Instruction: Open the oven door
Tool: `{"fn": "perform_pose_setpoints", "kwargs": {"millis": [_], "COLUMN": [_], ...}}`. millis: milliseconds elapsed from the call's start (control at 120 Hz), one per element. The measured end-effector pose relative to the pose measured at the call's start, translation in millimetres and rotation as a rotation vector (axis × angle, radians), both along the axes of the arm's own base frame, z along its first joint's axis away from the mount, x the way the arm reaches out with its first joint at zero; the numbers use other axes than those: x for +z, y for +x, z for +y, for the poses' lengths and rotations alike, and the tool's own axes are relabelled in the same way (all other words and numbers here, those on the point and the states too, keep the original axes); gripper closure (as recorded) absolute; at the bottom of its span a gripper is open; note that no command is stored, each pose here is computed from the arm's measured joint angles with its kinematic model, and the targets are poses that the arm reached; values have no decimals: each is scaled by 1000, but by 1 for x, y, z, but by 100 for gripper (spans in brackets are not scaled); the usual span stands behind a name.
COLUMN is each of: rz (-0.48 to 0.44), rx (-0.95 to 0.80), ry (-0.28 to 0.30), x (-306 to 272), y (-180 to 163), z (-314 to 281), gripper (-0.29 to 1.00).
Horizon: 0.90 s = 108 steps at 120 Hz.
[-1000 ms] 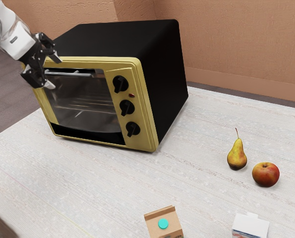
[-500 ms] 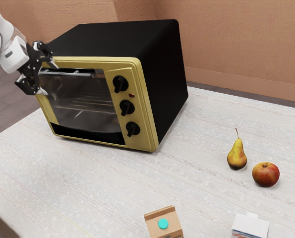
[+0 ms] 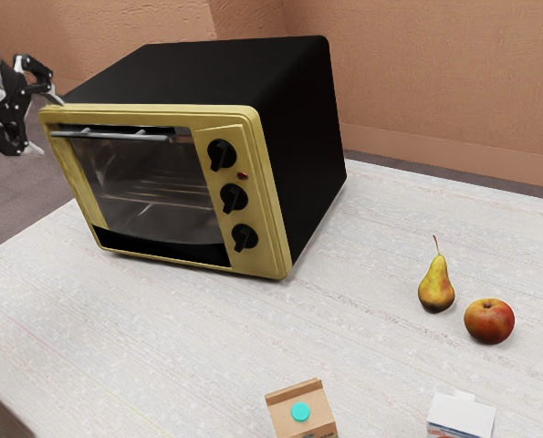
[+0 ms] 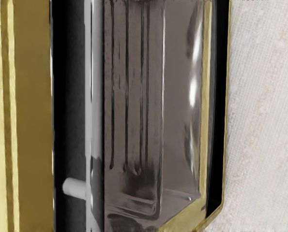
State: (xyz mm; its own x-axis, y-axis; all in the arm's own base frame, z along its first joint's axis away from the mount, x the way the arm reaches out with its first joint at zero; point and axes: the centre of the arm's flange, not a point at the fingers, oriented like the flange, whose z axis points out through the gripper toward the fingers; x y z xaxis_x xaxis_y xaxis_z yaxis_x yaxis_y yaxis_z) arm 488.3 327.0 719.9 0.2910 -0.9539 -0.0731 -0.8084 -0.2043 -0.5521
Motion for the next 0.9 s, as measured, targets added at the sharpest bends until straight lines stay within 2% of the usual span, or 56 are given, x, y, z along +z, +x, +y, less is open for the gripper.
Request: {"fn": "perform_pose_setpoints", "kwargs": {"millis": [100, 200, 292, 400, 517, 592, 767, 900], "rz": [-30, 26, 57, 67, 78, 77, 76, 73], "rx": [-57, -102, -167, -221, -246, -220, -94, -82], "ry": [-1, 19, 10, 8, 17, 22, 19, 18], "x": [15, 5, -15, -26, -34, -34, -38, -41], "y": [25, 22, 41, 58, 58, 50, 20, 18], "z": [-5, -49, -79, -104, -123, -111, -43, -34], "gripper": [0, 0, 0, 0, 0, 0, 0, 0]}}
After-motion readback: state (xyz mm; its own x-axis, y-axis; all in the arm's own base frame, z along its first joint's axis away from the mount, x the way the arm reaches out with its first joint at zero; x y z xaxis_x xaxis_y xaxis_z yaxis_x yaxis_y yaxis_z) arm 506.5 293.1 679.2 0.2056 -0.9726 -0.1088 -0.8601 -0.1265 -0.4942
